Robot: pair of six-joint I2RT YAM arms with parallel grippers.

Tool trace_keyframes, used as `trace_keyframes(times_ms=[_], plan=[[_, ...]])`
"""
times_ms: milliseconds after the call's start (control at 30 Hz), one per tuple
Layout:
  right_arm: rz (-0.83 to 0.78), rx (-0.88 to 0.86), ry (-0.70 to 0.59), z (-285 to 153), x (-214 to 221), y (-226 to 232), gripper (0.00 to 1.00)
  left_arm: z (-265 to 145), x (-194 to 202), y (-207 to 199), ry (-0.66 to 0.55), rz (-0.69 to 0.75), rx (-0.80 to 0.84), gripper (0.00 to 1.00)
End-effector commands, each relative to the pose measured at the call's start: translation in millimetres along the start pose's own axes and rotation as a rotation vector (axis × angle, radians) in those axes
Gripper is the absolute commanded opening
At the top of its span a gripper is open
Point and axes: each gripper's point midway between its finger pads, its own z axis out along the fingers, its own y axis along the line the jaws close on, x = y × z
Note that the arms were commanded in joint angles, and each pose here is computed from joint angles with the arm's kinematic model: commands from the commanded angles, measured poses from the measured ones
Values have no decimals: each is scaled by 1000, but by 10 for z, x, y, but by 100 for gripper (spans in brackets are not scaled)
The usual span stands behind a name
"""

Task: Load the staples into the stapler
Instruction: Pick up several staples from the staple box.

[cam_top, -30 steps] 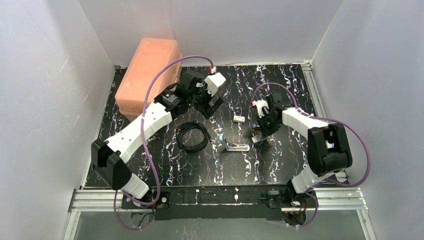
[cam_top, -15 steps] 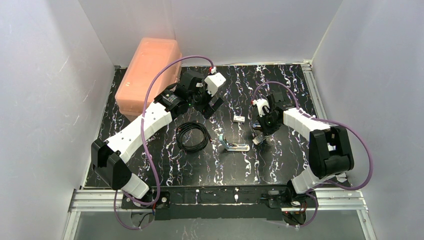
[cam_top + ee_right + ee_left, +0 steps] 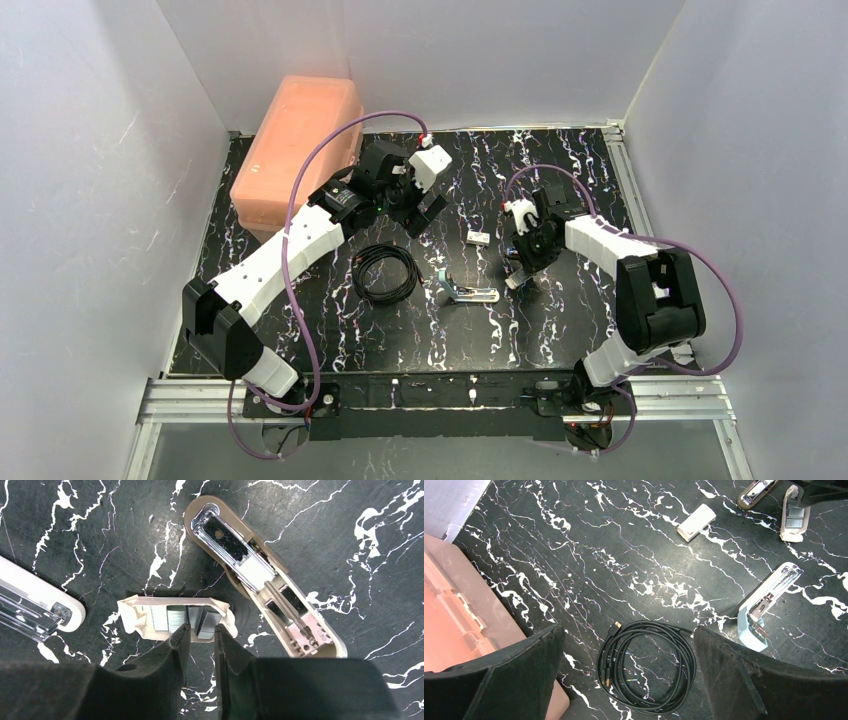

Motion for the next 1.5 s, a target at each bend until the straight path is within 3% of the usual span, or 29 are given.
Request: trace_keyframes(times_ms=[0, 467, 700, 1167, 1467], plan=[[16, -12, 2, -3, -48, -7, 31, -137, -47, 31, -25, 3, -16, 98], [11, -1, 25, 47, -1, -35, 30, -143, -50, 35, -27, 4, -17, 99], [9, 7, 13, 20, -30, -48, 23, -142, -38, 28, -25, 4, -16, 98], [-8, 29, -49, -218, -227, -74, 14, -144, -59, 41, -31, 12, -18, 98], [-44, 9, -83, -422, -251, 10, 13, -146, -63, 45, -34, 17, -20, 98]])
